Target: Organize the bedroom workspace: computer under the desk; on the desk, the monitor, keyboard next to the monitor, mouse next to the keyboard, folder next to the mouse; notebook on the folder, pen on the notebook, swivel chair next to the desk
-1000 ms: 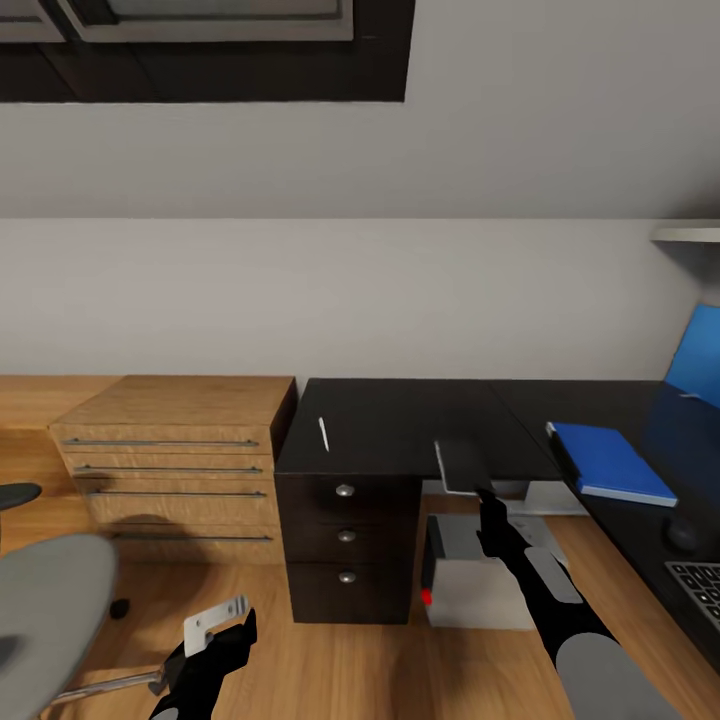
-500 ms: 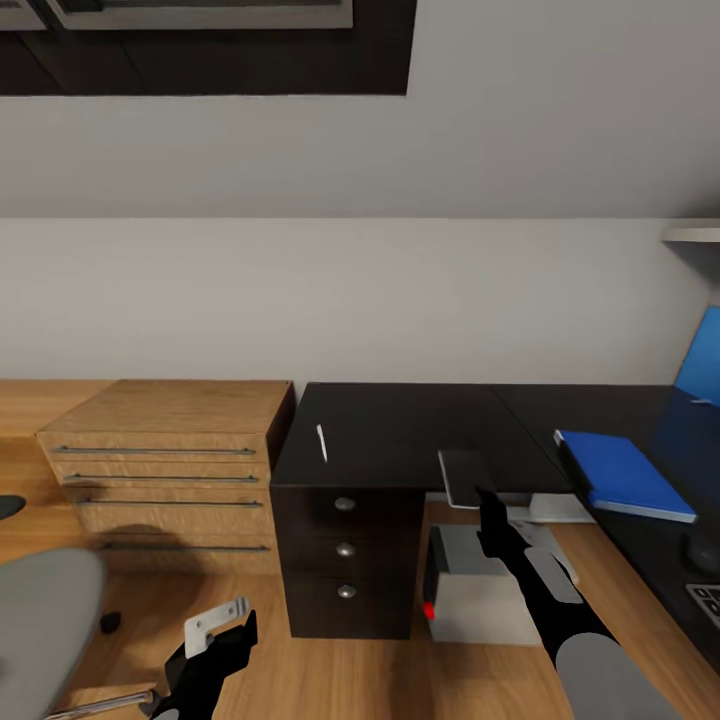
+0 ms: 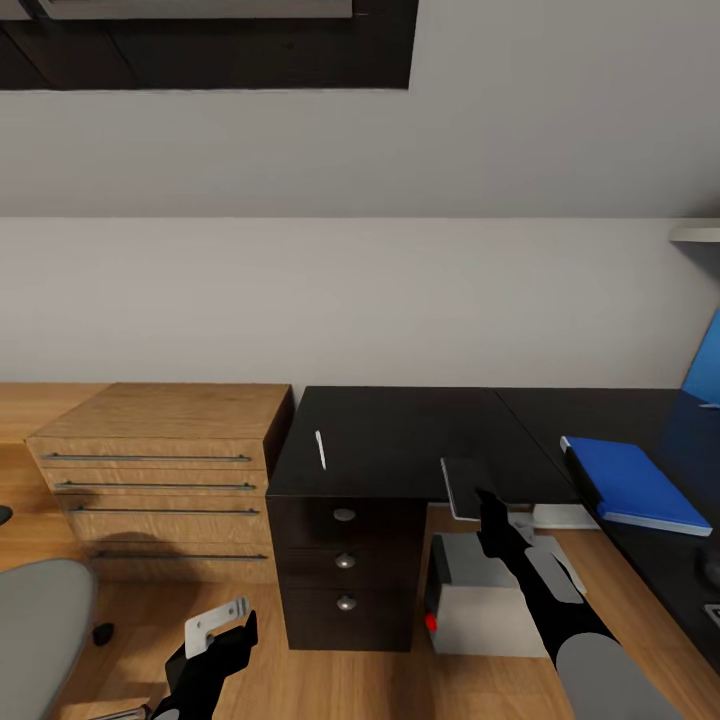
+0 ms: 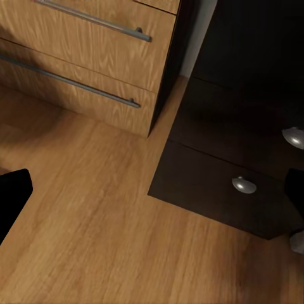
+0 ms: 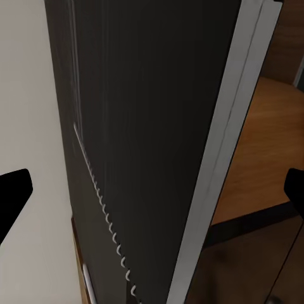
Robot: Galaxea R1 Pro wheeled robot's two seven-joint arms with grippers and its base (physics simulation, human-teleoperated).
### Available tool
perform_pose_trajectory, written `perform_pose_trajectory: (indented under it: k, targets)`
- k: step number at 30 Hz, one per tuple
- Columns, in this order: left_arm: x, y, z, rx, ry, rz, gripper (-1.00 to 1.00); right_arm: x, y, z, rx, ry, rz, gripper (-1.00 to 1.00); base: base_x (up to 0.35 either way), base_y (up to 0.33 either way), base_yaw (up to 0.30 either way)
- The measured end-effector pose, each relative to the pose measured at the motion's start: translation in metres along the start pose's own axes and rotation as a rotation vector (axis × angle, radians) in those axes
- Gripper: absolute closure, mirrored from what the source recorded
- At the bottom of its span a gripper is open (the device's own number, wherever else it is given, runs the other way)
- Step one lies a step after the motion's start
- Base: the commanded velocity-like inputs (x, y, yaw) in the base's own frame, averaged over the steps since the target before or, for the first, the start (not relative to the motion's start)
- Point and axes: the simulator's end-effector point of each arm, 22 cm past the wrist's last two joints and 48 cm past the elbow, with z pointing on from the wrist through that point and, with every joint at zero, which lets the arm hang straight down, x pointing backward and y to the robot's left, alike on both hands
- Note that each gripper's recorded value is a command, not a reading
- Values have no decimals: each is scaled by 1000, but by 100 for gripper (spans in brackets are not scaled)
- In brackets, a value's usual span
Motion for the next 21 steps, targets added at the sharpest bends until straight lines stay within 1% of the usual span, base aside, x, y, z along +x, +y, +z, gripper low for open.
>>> perform_pose_trajectory:
  k: [4, 5, 21]
  targets:
    - [0, 0, 0, 0, 0, 0, -100, 0, 0, 0, 0, 0, 0, -100, 5, 0, 0]
    - [0, 0, 0, 0, 0, 0, -100, 0, 0, 0, 0, 0, 0, 100, 2, 0, 0]
    - [0, 0, 0, 0, 0, 0, -100, -1, 4, 0, -11, -2, -1, 100, 0, 0, 0]
